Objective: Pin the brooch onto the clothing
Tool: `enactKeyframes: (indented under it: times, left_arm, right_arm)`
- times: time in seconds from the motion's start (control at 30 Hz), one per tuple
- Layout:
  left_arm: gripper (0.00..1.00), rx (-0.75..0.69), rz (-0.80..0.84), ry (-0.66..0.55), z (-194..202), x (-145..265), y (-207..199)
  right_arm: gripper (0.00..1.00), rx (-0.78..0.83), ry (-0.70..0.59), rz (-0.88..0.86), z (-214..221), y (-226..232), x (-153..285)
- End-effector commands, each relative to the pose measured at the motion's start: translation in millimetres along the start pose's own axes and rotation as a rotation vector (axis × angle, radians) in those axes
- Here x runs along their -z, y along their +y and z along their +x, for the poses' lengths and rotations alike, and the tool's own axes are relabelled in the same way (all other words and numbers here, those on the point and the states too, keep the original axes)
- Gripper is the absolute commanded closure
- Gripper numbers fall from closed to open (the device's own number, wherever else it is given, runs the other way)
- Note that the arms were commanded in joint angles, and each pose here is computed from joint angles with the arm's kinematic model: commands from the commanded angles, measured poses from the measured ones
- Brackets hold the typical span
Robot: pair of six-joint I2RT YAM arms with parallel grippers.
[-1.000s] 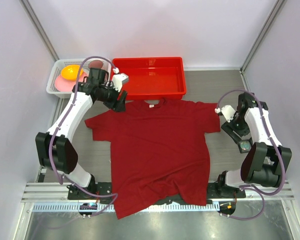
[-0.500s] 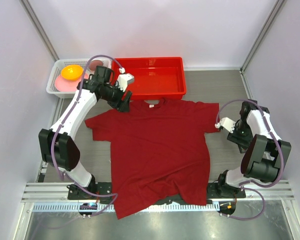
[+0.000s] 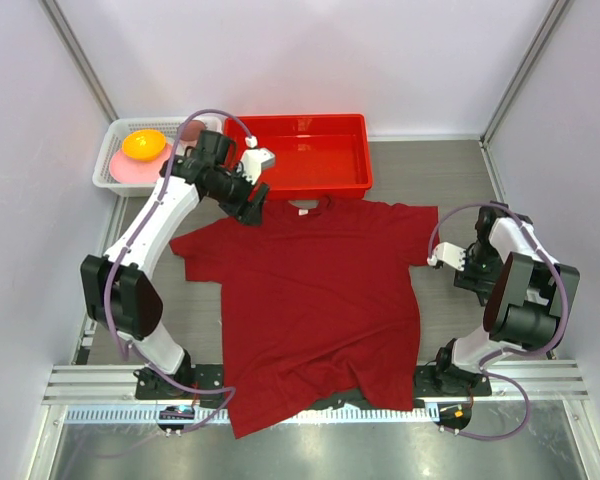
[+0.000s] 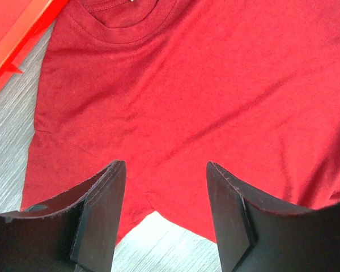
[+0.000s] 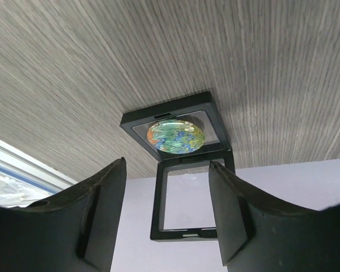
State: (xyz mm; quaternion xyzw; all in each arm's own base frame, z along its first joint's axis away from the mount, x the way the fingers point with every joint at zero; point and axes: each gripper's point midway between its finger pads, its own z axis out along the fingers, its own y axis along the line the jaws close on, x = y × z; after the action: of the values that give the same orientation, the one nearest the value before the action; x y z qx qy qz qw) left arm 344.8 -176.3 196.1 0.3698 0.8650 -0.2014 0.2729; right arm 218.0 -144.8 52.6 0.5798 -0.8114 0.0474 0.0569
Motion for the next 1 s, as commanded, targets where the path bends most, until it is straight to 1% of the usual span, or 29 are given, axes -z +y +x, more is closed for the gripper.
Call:
enactKeyframes:
  times: [0.0,0.43,0.67,0.87,0.97]
  left_arm:
    - [0.37,-0.024,-0.020,-0.001,-9.6,4.5,2.5]
    - [0.37,-0.026,-0.033,0.030,-9.7,-2.2,10.4]
    - [0.37,-0.033,-0.041,0.048,-6.5,-3.4,13.1]
    - [0.37,-0.034,-0.046,0.059,-4.0,-5.4,15.2]
    - [0.37,-0.035,-0.045,0.064,-3.1,-5.4,14.5]
  right_arm:
    - [0.36,0.051,0.028,0.024,5.9,-12.5,-0.6]
    - [0.36,0.056,0.039,-0.006,8.6,-12.0,-15.8]
    - [0.37,0.059,0.035,-0.037,6.6,5.4,-23.9]
    - [0.38,0.053,0.040,-0.030,6.2,12.1,-31.1]
    - [0.38,0.045,0.041,0.002,6.0,7.4,-35.6]
